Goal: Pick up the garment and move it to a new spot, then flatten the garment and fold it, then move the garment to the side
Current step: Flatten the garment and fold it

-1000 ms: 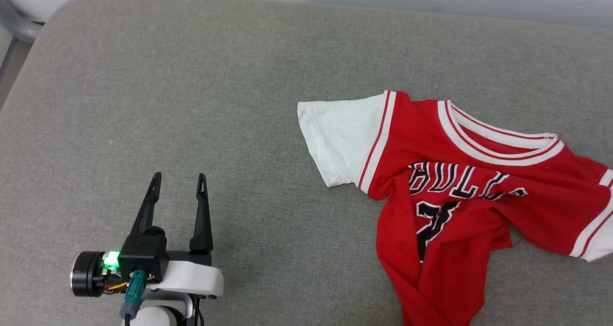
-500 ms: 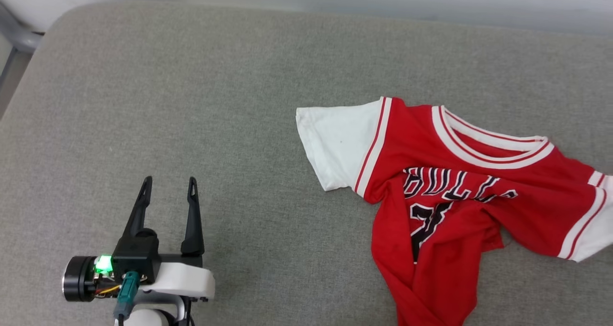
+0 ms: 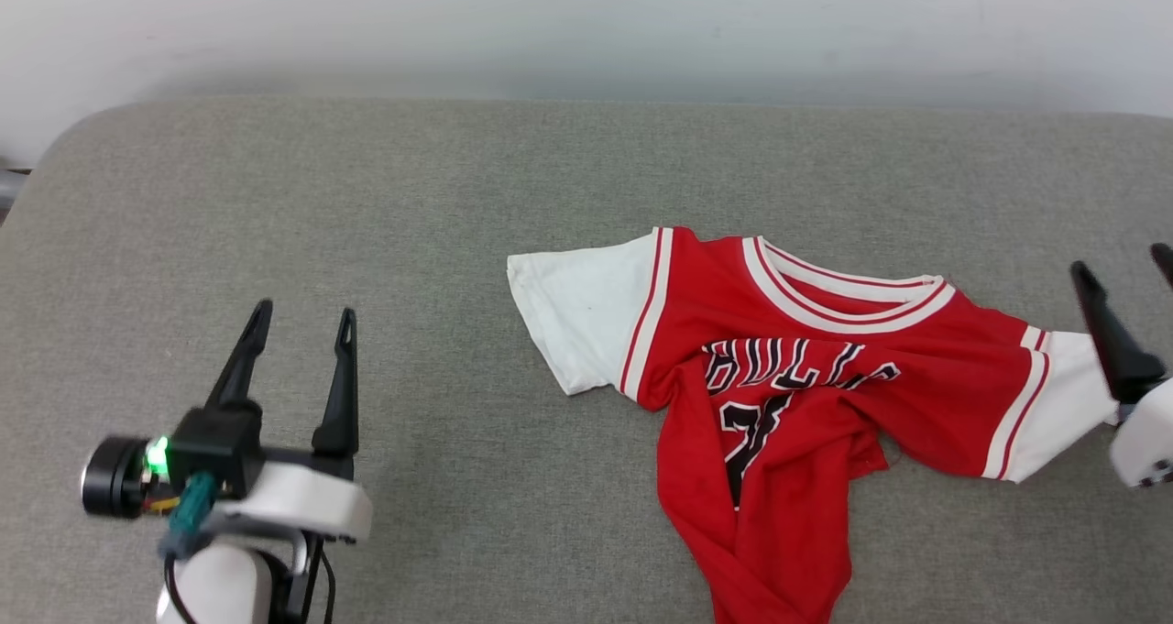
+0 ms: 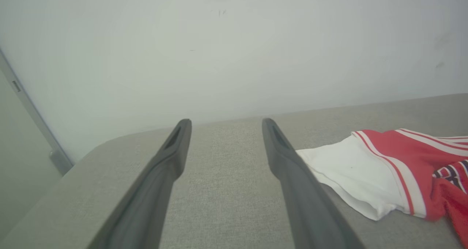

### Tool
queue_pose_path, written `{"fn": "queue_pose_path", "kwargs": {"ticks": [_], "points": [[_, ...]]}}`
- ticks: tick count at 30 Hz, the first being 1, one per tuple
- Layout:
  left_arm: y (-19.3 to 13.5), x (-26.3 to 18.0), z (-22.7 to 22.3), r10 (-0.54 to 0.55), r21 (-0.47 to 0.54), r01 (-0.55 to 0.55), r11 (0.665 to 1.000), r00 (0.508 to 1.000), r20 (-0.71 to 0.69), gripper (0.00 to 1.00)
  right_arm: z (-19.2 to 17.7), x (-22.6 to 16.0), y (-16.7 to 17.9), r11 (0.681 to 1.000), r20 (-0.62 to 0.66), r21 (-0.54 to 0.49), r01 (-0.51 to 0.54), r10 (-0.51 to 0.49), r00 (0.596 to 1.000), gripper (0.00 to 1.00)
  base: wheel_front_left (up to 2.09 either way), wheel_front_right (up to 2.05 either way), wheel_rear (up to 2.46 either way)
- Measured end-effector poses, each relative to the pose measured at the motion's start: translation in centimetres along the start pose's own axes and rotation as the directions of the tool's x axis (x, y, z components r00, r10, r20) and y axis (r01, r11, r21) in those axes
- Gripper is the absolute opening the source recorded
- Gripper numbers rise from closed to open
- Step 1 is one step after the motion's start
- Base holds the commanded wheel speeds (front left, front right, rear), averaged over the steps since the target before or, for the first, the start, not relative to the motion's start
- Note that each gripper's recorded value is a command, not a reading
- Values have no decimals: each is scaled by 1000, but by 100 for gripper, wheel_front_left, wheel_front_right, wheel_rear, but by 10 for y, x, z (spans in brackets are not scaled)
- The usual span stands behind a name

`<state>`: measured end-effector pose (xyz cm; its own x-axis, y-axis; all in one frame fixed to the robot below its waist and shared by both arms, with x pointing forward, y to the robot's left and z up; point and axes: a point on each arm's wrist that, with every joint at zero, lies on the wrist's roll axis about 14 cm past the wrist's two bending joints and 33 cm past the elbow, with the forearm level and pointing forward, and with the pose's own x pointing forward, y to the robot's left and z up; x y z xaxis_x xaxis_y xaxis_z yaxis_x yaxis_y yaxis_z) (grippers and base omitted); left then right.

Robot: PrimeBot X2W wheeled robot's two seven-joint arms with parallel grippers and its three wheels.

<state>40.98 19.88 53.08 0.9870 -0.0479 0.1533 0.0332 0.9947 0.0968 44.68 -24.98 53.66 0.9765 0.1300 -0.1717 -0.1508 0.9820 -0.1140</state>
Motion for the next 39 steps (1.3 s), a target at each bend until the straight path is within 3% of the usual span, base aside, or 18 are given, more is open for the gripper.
{"fn": "queue_pose_path", "kwargs": {"ticks": [6, 10, 16, 17, 26, 39], "points": [[-15, 48, 18, -137, 2, 137, 991, 991, 3, 100, 5, -14, 31, 999, 97, 42, -2, -2, 995, 100, 0, 0, 0], [-27, 78, 19, -213, -23, 212, 977, 975, -68, 100, -5, -21, 37, 997, 98, 71, 21, -28, 995, 100, 0, 0, 0], [-58, 107, 6, -364, -76, 357, 931, 899, -242, 100, -23, -32, 38, 993, 61, 102, 63, -70, 996, 100, 0, 0, 0], [-68, 114, -13, -417, -119, 403, 907, 828, -376, 100, -31, -34, 37, 990, 39, 115, 79, -84, 996, 100, 0, 0, 0], [-99, 119, -73, -473, -151, 529, 835, 550, -689, 100, -53, -31, 31, 988, -28, 113, 108, -105, 994, 100, 0, 0, 0], [-110, 104, -162, -374, -149, 622, 768, 247, -894, 100, -78, -21, 19, 986, -91, 92, 142, -134, 987, 100, 0, 0, 0]]}}
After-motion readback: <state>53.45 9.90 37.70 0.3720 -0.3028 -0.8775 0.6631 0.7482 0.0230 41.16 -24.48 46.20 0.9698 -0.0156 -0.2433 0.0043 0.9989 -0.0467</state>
